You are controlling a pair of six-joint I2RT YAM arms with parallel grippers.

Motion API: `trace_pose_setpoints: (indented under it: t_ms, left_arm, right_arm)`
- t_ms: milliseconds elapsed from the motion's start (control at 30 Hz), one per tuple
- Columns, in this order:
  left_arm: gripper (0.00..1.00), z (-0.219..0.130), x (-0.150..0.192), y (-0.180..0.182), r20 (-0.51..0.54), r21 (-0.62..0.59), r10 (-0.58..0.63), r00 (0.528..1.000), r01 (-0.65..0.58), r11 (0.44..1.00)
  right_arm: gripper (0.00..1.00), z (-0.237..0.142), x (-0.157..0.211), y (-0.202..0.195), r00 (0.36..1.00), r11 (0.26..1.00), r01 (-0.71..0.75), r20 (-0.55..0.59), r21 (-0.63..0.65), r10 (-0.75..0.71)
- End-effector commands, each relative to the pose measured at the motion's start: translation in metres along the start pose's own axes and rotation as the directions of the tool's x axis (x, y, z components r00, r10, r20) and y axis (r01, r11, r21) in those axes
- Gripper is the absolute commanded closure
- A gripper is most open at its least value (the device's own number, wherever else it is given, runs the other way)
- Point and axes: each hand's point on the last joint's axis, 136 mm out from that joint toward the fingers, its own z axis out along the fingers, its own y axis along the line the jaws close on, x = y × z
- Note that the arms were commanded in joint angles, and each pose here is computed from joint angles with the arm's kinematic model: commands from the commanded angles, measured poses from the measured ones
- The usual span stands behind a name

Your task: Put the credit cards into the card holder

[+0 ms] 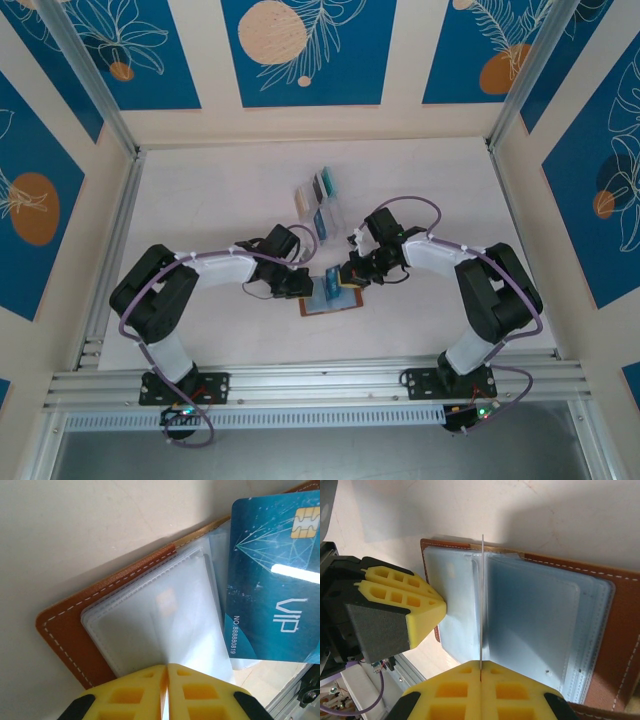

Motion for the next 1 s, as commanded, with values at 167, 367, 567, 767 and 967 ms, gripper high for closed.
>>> trace_pose_setpoints:
  t_ms: [167,367,567,767,967]
  left_arm:
    - [0.89,0.007,0.021,0.039,-0.058,-0.120,-0.052,0.997,0.045,0.992]
    - [0.89,0.008,0.022,0.042,-0.061,-0.128,-0.054,0.997,0.046,0.991]
    - [0.89,0.005,0.022,0.041,-0.056,-0.125,-0.052,0.997,0.045,0.991]
    - [0.89,0.003,0.020,0.042,-0.052,-0.124,-0.051,0.997,0.044,0.991]
    - [0.89,0.004,0.019,0.045,-0.054,-0.127,-0.051,0.997,0.044,0.991]
  right_arm:
    - [1.00,0.005,0.001,0.007,1.000,0.999,-0.006,-0.018,-0.046,0.005]
    - [1.00,0.006,0.005,0.013,0.999,0.995,-0.018,-0.034,-0.094,0.015]
    - [1.00,0.015,0.015,0.006,0.996,0.992,-0.061,-0.075,-0.110,0.053]
    - [1.00,0.024,0.030,-0.003,0.989,0.989,-0.098,-0.122,-0.107,0.084]
    - [1.00,0.031,0.044,-0.010,0.982,0.992,-0.103,-0.167,-0.071,0.090]
